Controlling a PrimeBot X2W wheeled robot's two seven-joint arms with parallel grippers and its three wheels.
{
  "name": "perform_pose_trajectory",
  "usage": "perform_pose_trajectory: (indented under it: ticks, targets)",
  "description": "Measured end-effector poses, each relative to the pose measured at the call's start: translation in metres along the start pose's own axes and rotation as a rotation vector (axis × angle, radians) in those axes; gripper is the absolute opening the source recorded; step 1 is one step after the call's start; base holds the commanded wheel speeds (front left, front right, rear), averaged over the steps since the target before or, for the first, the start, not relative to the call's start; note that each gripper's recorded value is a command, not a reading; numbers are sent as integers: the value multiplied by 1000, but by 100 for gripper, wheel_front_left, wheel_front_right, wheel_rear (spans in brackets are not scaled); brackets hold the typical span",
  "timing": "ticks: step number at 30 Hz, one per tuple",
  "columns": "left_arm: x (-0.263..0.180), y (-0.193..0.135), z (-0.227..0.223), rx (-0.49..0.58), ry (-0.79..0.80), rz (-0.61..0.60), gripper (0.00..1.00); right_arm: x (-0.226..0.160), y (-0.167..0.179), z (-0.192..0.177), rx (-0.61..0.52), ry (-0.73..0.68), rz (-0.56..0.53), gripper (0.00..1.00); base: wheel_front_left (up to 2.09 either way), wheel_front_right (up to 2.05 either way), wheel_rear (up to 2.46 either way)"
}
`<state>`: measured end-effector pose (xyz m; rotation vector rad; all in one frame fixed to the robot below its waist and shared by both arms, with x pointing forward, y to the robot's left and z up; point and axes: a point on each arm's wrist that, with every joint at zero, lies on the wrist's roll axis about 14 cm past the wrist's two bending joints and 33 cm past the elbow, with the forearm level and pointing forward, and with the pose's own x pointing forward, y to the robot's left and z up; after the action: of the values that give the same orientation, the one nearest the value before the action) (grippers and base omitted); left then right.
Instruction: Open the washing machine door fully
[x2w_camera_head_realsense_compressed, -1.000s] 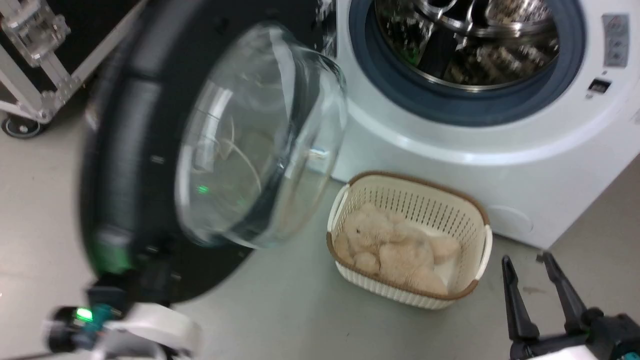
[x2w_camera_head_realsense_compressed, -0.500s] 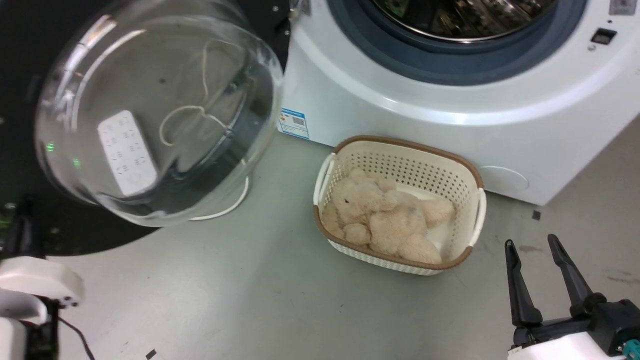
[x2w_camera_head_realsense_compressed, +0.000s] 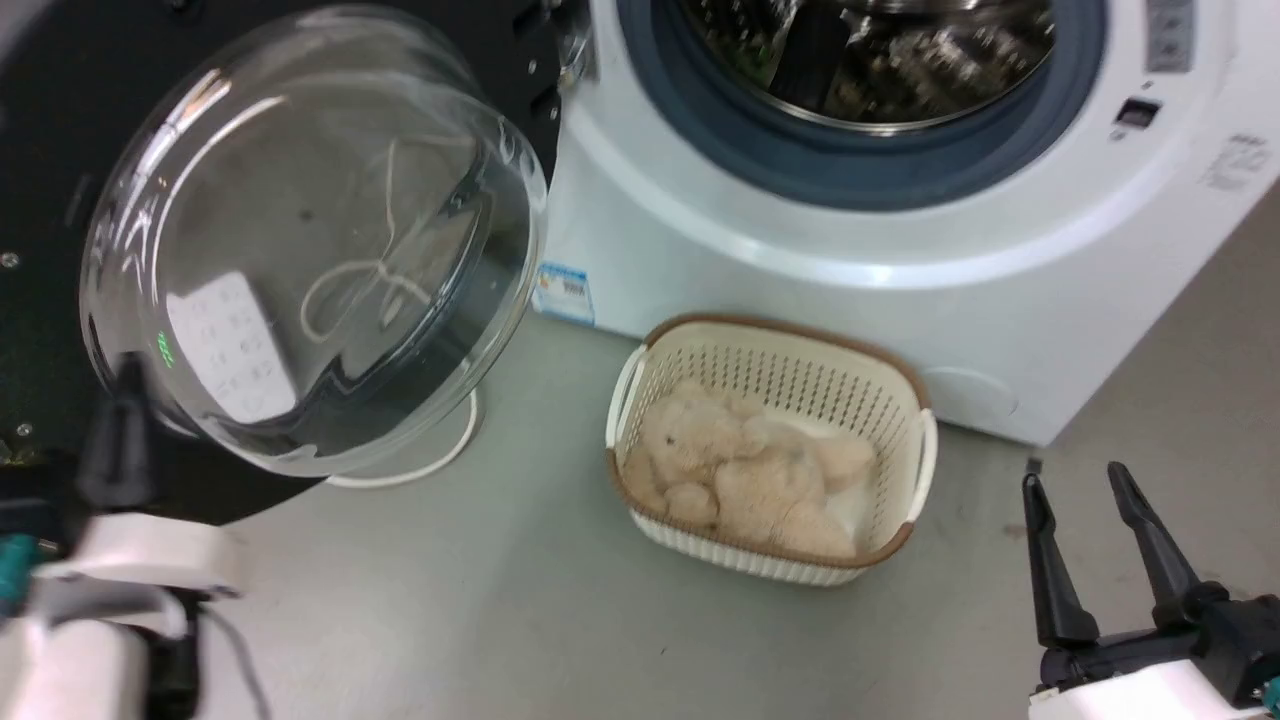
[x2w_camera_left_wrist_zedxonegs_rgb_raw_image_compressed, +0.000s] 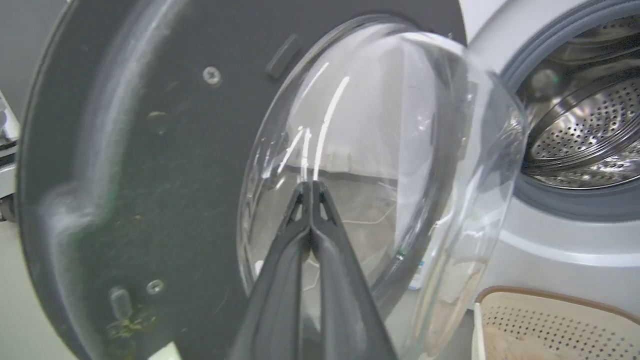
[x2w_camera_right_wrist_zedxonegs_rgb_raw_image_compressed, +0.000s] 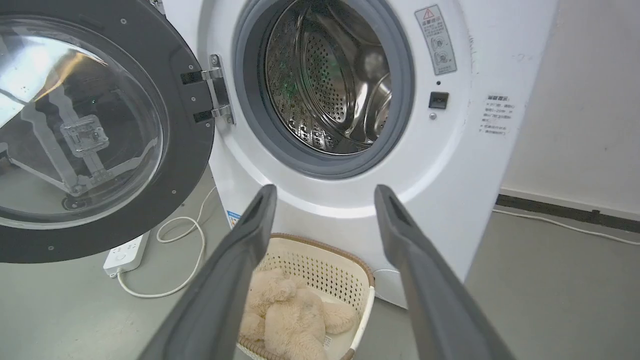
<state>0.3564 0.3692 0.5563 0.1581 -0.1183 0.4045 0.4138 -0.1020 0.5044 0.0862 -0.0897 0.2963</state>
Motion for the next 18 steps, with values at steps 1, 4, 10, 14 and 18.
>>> perform_pose_trajectory:
  ticks: [1, 4, 10, 14, 18]
  targets:
    - [-2, -10, 6, -20, -22, -17, 0, -2, -2, 4, -7, -11, -8, 100, 0, 0, 0]
    - [-13, -40, 19, -94, -70, -73, 0, -9, -10, 16, -31, -38, -34, 100, 0, 0, 0]
    - [-40, -107, 24, -213, -78, -209, 0, -31, -29, 35, -63, -73, -102, 100, 0, 0, 0]
    - [-50, -137, 23, -227, -68, -279, 100, -49, -41, 42, -75, -86, -152, 100, 0, 0, 0]
    - [-64, -167, 20, -243, -49, -354, 100, -69, -53, 47, -77, -95, -203, 100, 0, 0, 0]
